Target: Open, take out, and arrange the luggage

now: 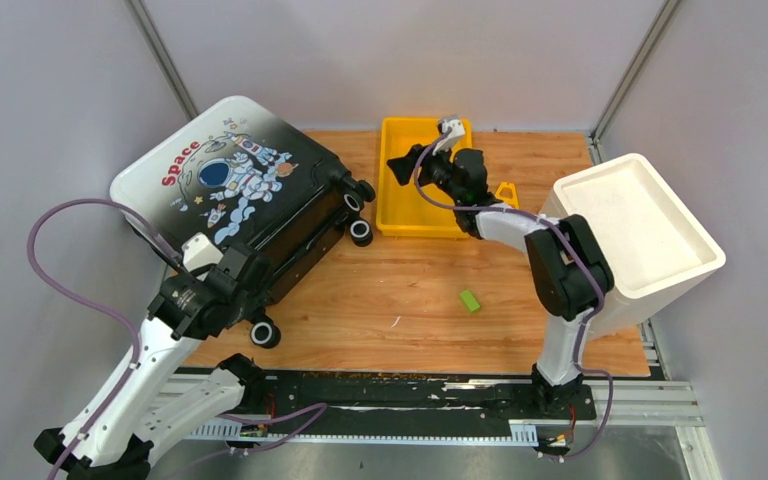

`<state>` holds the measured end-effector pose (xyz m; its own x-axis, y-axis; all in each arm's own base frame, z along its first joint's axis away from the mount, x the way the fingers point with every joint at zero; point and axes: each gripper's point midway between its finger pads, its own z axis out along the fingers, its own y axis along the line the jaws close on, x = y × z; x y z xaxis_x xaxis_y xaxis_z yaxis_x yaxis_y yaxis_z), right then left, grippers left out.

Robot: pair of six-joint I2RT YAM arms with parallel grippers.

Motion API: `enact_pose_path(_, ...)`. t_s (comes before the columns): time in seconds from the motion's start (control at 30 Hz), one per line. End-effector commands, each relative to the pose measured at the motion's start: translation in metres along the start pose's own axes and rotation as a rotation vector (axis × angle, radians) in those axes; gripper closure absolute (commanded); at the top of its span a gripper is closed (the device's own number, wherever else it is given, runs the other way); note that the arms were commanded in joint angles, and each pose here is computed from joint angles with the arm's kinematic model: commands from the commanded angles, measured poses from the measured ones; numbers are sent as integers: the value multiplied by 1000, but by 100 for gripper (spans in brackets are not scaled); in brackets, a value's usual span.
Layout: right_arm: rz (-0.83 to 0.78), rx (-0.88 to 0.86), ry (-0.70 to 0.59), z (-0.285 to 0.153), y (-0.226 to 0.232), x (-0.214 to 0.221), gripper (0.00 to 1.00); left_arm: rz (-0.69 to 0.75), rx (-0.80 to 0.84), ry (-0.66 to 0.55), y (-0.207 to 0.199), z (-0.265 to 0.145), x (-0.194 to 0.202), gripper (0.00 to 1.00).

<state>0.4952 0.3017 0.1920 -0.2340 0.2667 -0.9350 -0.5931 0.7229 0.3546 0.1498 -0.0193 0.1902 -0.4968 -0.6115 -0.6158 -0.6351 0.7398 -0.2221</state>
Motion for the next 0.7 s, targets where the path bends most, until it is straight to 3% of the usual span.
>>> enact_pose_path(0.0, 28, -83, 37, -12, 38, -46, 21, 102, -23, -244, 4, -5, -52, 100)
enact_pose_path(0.13, 29, -232, 104, -17, 73, -60, 1, 200, 102, -253, -19, -9, -56, 100)
enact_pose_path(0.17, 32, -263, 120, -19, 80, -60, 0, 226, 124, -259, -19, -11, -56, 100)
enact_pose_path(0.27, 21, -308, 216, -19, 92, -49, 1, 239, 186, -277, -25, -14, -57, 100)
enact_pose_path(0.43, 38, -414, 360, -14, 113, -31, 11, 275, 213, -280, -27, -10, -52, 100)
enact_pose_path(0.67, 3, -463, 488, -18, 144, 10, 10, 308, 296, -268, -39, -14, -47, 100)
